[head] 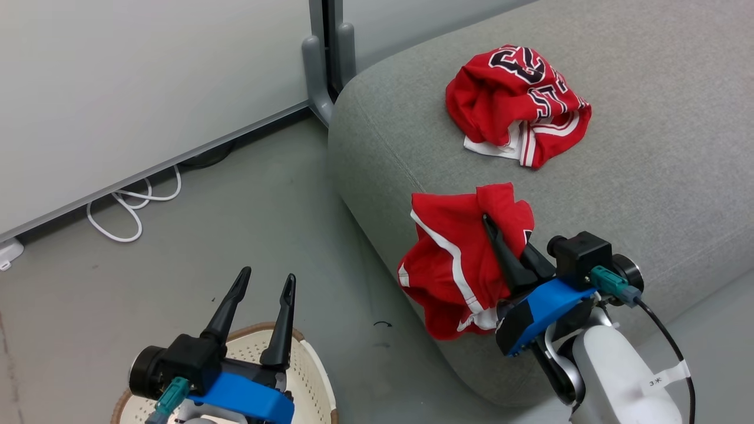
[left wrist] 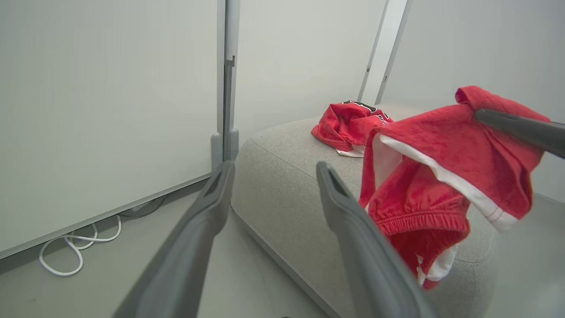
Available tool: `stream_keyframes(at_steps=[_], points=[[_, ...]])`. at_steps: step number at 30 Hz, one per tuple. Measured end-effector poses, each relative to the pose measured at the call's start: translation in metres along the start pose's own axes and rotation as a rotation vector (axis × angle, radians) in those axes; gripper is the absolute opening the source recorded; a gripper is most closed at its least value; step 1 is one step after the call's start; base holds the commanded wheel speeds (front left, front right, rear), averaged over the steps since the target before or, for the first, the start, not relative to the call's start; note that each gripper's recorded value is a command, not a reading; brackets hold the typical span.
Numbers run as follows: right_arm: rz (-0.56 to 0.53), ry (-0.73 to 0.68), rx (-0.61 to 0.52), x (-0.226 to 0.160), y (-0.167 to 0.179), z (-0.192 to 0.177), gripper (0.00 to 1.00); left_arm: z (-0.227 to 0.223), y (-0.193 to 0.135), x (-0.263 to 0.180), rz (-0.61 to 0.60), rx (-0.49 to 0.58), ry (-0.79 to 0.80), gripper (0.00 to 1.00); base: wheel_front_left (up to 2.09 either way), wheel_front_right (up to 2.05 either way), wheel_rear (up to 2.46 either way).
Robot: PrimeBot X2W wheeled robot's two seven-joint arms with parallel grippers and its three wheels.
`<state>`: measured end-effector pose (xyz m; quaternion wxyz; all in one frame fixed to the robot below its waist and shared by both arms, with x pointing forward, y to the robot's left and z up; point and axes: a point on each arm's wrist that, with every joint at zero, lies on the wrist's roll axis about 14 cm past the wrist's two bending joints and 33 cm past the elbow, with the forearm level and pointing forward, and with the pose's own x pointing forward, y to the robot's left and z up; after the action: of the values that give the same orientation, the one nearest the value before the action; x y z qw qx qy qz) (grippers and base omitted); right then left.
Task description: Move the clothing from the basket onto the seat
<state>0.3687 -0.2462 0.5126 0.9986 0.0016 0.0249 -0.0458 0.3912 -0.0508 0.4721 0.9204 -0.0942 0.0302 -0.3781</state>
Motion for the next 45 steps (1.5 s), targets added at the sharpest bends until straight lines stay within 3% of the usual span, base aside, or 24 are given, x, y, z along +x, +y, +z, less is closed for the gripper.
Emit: stream_keyframes(at_steps=[16,24,29,37,41,45], points=[[-0.035,-0.016,-0.016,0.016,-0.013,0.004,0.0,-0.005,0.005,0.006,-0.004,-0.025,0.002,1.0,0.0,0.0,0.0],[-0.139,-0.155,-0.085,0.07,-0.064,0.063,0.0,-0.013,0.03,0.022,0.001,-0.017,-0.007,1.0,0.0,0.0,0.0],[-0.22,-0.242,-0.194,0.107,-0.102,0.107,0.0,-0.031,0.049,0.03,0.004,-0.032,0.012,1.0,0.0,0.0,0.0],[-0.324,-0.3,-0.31,0.165,-0.145,0.148,0.0,-0.049,0.09,0.046,0.034,-0.045,-0.016,1.0,0.0,0.0,0.0],[-0.389,-0.246,-0.335,0.187,-0.168,0.122,0.0,-0.058,0.1,0.051,0.034,-0.056,-0.036,1.0,0.0,0.0,0.0],[-0.419,-0.07,-0.324,0.206,-0.183,0.042,0.0,-0.077,0.112,0.047,0.053,-0.072,-0.019,1.0,0.0,0.0,0.0]])
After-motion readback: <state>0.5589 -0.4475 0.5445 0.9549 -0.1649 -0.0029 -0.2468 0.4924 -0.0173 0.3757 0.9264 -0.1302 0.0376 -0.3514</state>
